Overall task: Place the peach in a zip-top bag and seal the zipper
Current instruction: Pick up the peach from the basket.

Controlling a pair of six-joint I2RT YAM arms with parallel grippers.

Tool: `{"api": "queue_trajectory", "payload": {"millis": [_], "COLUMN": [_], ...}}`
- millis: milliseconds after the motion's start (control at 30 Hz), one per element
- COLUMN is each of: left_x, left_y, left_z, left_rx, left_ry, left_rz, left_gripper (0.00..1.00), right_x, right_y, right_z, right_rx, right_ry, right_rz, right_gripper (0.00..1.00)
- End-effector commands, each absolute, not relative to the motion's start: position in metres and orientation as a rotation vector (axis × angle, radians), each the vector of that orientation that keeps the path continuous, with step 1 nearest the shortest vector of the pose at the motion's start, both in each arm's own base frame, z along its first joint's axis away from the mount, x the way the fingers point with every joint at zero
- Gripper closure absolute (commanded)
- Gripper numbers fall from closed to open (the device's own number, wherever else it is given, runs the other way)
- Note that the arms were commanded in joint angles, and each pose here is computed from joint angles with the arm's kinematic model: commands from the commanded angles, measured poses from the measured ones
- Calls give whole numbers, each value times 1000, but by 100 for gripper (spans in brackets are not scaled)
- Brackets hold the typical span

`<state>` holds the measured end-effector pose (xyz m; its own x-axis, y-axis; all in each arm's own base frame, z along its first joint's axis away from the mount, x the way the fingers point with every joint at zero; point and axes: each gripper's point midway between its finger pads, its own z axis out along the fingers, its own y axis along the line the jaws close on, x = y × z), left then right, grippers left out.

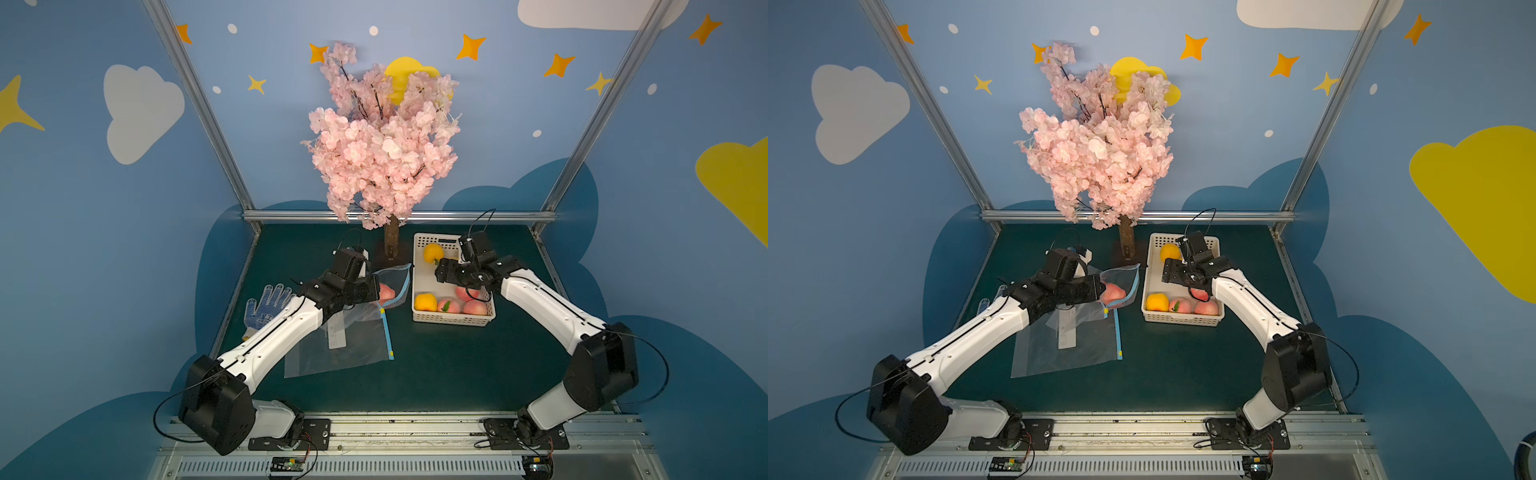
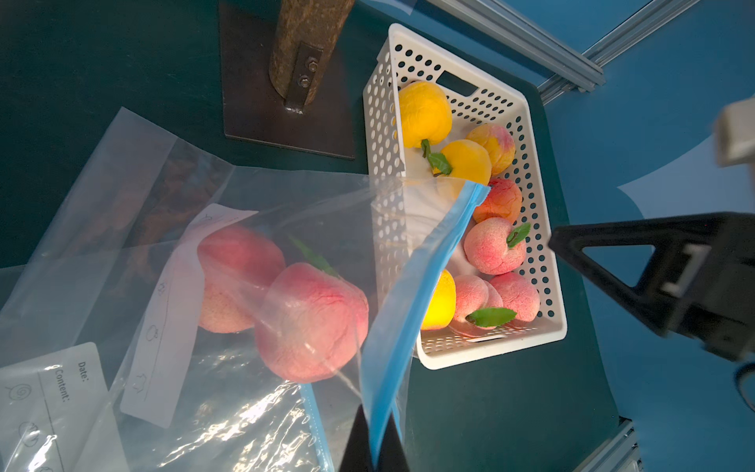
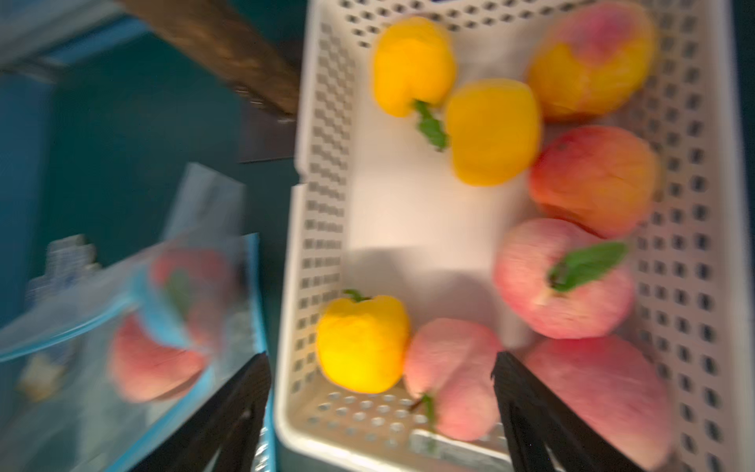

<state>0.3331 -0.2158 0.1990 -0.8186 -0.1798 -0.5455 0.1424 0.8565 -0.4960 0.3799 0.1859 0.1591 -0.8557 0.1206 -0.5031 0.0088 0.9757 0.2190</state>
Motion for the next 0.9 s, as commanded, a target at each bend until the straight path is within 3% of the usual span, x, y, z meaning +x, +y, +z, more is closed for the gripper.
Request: {"api": "queue_trajectory", "payload": {"millis": [0, 267, 567, 633, 800, 867], "left_x": [338, 337, 337, 337, 337, 337], "left_y": [-220, -220, -219, -220, -220, -221], "left_z": [207, 207, 206, 206, 205, 205], "left_rx": [-3, -6, -5, -6, -8, -9], "left_ry": [2409, 2408, 2412, 2413, 2416, 2417], "left_rz": [-726, -733, -728, -730, -732, -736], "left_gripper": [97, 97, 97, 97, 97, 97], "right_x": [372, 400, 402, 402, 405, 404], "right_y": [129, 125, 116, 116, 128, 138], "right_z": [138, 95, 56, 55, 87, 104], "right_rx": [157, 141, 210, 214, 166, 122], "right_ry": [2674, 2763, 2866, 2876, 2852, 2824], "right_rz": [-217, -368, -396, -380, -242, -160], "right_gripper": [11, 8, 9, 16, 50, 53]}}
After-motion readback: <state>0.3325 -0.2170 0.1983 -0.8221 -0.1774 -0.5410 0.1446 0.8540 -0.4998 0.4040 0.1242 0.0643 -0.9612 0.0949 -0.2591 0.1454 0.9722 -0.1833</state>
